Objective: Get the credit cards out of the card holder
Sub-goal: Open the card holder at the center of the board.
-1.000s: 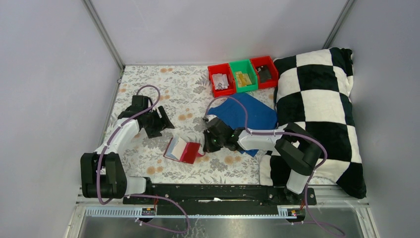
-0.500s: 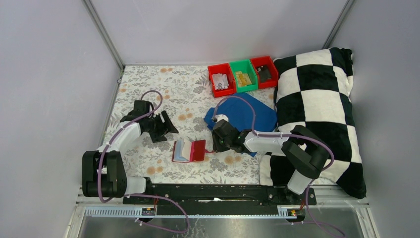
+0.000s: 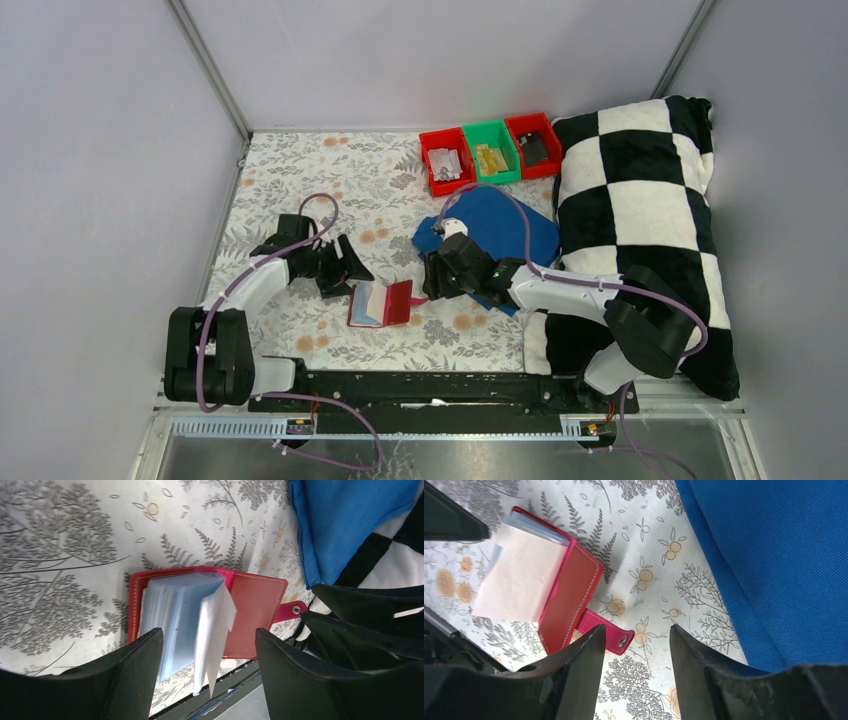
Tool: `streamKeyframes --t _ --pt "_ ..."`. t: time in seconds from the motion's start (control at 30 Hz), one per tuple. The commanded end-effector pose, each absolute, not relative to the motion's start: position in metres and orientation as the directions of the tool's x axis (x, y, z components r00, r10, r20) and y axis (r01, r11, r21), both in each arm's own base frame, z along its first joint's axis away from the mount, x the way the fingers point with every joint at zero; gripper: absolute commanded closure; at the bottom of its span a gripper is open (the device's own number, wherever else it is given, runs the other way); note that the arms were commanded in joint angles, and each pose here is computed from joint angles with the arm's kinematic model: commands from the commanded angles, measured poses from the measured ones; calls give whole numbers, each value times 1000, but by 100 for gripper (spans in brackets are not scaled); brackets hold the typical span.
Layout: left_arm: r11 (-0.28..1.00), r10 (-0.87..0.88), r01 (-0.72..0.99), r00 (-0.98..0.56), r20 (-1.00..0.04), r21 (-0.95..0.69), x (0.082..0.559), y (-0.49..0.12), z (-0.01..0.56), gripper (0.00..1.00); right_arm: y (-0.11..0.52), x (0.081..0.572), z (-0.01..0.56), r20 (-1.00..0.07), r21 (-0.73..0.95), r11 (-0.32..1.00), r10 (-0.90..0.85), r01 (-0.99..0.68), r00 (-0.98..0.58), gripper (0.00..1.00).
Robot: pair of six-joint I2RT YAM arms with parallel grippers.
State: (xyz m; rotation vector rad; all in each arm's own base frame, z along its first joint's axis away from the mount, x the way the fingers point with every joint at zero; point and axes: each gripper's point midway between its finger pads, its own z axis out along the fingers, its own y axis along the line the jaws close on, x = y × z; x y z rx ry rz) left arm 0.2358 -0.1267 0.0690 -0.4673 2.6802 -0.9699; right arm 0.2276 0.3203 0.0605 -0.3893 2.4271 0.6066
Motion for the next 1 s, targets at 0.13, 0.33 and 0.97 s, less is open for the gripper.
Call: streamKeyframes --t 0.13,0.33,0.97 --pt "713 -300 -74 -931 -208 -697 247 -147 93 28 315 238 93 -665 339 862 -62 -375 -744 41" --pt "731 -277 -82 -943 -184 -678 244 -153 83 28 308 239 98 -676 341 872 -34 -353 -736 40" --pt "715 -204 -43 -968 -148 -698 244 -257 39 30 278 252 133 -684 449 858 150 -249 -714 38"
